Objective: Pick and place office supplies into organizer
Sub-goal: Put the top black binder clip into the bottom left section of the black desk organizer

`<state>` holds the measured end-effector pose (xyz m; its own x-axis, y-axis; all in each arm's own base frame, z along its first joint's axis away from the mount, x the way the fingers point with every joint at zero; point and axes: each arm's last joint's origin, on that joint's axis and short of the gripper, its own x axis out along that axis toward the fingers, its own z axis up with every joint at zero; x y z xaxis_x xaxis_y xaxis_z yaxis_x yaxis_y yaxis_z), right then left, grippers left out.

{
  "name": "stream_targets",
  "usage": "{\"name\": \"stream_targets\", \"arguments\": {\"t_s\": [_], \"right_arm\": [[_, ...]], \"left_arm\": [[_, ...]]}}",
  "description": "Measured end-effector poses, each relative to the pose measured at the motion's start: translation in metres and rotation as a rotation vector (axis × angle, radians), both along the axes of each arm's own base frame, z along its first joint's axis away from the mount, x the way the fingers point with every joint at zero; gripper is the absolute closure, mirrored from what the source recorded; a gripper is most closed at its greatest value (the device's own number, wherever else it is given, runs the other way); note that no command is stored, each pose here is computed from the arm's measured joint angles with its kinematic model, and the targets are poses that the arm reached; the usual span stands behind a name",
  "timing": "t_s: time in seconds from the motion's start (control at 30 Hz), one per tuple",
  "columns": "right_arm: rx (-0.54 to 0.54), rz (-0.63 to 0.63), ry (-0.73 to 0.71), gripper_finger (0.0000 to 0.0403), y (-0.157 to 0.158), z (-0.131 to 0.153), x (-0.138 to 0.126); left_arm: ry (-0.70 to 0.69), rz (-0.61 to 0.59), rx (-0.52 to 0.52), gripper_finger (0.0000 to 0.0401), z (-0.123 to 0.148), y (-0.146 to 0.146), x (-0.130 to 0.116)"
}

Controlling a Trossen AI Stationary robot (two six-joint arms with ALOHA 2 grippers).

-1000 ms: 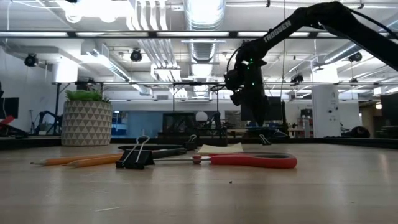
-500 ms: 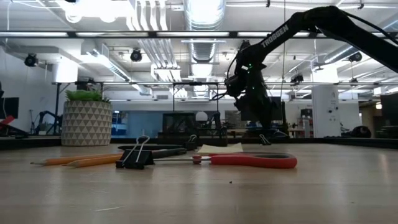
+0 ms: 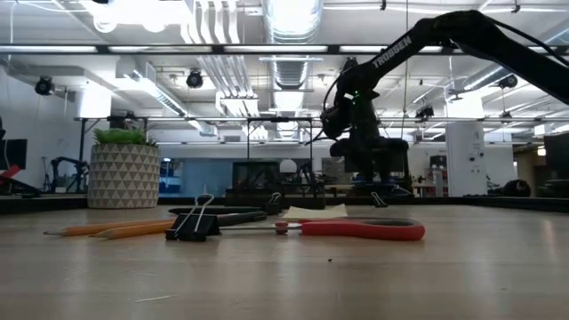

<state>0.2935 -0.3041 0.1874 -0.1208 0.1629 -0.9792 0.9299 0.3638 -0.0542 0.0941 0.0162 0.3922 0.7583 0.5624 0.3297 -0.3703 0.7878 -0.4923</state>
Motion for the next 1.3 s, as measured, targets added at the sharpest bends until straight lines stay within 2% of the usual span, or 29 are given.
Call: {"name": "stream_targets", "arguments": {"t_s": [0.23, 0.57, 1.0, 1.3], "right_arm": [[0.002, -0.121, 0.027, 0.0211, -0.005, -0.015, 0.001], [-0.026, -0.16, 0.002, 0.0233, -0.01, -0.015, 0.004], [0.006, -0.062, -0.039, 0.0235, -0.008, -0.017, 0.007], [0.022, -0.007, -0.01, 0.0246, -0.005, -0.025, 0.004]], "left_arm": [[0.0, 0.012, -0.005, 0.0401, 0.0, 0.0, 0.0], [0.002, 0.012, -0.005, 0.0401, 0.0, 0.0, 0.0], [-0.005, 0.012, -0.004, 0.0401, 0.0, 0.0, -0.002], [-0.022, 0.011, -0.004, 0.0401, 0.001, 0.0, -0.007]]}}
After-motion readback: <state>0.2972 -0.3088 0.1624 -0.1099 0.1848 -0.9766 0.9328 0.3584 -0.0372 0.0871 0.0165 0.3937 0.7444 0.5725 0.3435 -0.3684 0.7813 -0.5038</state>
